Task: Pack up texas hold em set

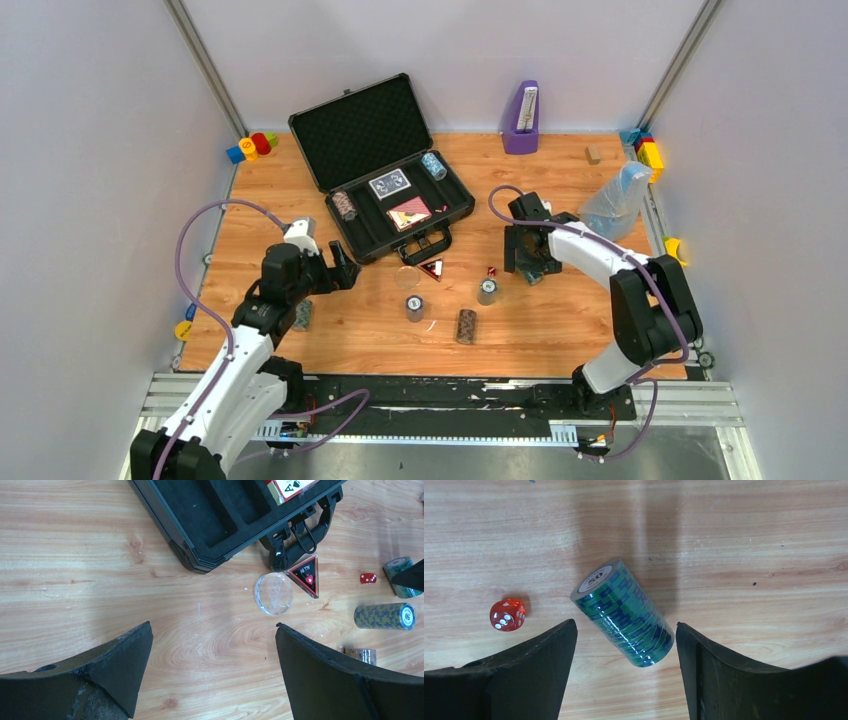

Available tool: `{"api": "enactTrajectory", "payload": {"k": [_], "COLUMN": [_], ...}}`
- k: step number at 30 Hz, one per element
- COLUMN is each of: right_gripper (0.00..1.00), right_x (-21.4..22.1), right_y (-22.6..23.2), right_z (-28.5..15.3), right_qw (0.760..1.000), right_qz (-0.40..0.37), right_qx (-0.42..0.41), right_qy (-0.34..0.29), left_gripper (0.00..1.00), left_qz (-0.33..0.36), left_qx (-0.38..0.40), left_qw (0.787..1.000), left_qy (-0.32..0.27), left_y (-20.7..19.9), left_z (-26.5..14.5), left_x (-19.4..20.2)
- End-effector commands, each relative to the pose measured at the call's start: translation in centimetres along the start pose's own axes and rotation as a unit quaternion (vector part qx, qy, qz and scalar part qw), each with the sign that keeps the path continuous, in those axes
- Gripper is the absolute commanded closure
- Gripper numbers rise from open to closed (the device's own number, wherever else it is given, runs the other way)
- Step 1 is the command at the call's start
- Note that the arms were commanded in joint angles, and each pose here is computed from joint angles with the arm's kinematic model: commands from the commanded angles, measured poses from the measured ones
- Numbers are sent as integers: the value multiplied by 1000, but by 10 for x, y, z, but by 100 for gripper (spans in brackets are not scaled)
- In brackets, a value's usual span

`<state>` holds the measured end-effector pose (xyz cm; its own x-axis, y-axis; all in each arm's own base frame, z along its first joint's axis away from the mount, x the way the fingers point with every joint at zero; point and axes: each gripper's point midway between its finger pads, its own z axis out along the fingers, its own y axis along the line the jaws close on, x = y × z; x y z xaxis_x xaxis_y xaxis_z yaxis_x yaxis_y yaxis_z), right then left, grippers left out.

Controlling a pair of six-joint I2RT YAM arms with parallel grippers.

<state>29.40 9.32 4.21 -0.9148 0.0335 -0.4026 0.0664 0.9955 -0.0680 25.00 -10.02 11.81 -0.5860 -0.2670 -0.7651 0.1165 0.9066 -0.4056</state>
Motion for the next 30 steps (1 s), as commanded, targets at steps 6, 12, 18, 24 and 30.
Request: {"api": "enactTrajectory", "payload": {"k": [6, 12, 18, 24, 30], "right_gripper": [36, 60, 77, 84, 85], "right_x": [-8, -15, -43, -76, -99], "right_y": [4, 12, 15, 18, 45], "right_z": [5, 1, -36, -89, -131], "right_qw": [1000, 999, 995, 981, 960], "right_qz": [17, 22, 26, 23, 1], "right_qx": [1, -22, -55, -98, -186], "right_qy": [-4, -19, -84, -165, -207], "left_gripper": [0, 0, 0, 0, 0], "left_qz": [8, 5, 1, 2, 2], "left_qx": [14, 12, 5, 4, 3], "left_qw": [1000, 1000, 1000, 1000, 999], "left_qy": [-25, -27, -29, -29, -33], "left_y": [-4, -3, 0, 0, 1], "left_z": [1, 1, 3, 4, 3], "left_x": [-9, -9, -9, -9, -10]}}
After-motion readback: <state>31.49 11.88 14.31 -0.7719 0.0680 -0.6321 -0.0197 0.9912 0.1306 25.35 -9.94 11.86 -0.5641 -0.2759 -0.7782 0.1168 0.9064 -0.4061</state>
